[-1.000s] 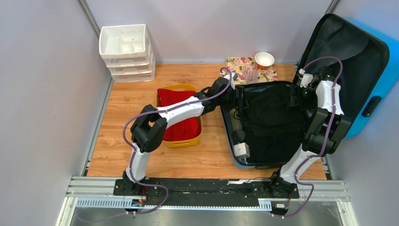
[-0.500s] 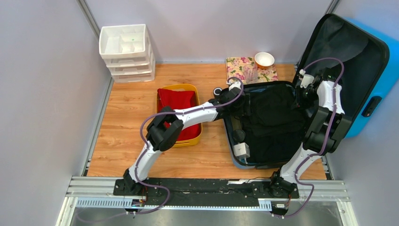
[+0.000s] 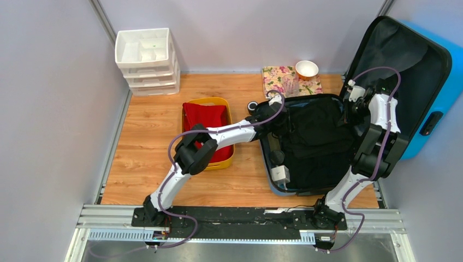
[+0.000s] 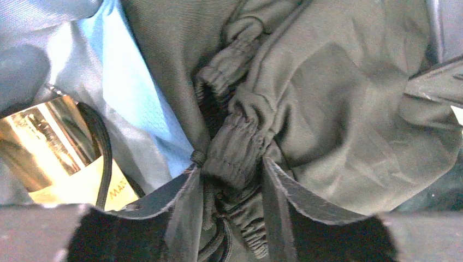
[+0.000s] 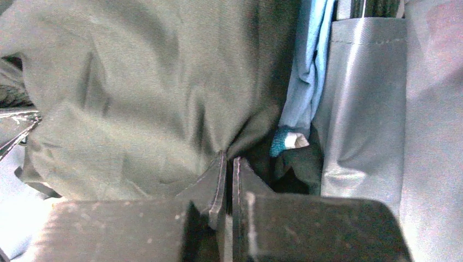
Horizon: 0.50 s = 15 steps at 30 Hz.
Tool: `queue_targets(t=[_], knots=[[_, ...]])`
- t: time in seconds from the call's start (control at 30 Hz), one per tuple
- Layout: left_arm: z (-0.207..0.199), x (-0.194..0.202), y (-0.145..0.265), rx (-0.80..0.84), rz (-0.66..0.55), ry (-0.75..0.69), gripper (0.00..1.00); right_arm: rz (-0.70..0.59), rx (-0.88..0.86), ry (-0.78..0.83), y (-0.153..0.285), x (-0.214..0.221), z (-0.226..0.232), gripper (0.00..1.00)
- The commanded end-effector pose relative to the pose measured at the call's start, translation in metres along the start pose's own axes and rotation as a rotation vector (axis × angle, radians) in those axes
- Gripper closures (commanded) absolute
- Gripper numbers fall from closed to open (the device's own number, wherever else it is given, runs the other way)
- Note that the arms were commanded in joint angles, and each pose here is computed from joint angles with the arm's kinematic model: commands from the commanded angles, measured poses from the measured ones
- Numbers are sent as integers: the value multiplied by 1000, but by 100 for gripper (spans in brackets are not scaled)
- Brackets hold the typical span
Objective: Open, take out, and arrange the luggage
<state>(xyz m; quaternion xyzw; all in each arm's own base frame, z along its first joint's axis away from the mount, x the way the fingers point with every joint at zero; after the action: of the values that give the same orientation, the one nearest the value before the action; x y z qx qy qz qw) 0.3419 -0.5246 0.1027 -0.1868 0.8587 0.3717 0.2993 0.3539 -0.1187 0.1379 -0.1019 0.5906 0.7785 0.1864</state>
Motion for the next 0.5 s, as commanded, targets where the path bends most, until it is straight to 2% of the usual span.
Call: queue_targets(t=[0.0, 0.03, 0.1, 0.47], knots=[[-33, -15, 4, 119, -43, -36, 58, -112, -62, 51, 30, -19, 24, 100], [-38, -21, 7, 130, -54, -42, 78, -117, -71, 53, 33, -19, 26, 100], [-44, -27, 10, 146, -69, -78, 98, -135, -88, 56, 39, -21, 32, 100], [-74, -63, 42, 202, -157, -198, 100, -204, -140, 66, 73, -25, 58, 100]])
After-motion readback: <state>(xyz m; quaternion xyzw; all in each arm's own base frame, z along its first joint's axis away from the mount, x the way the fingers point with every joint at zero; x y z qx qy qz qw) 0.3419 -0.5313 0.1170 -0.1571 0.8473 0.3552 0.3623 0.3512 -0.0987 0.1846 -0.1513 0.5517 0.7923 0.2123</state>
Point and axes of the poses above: each gripper's point midway between its finger pads, its own y axis back along the fingers, its own z axis along the line the jaws close on, x = y × z, the point moved 2 cm from there along y, back along the fingers, and after that the axes turned 7 degrees about -y, right-handed, at the moved point
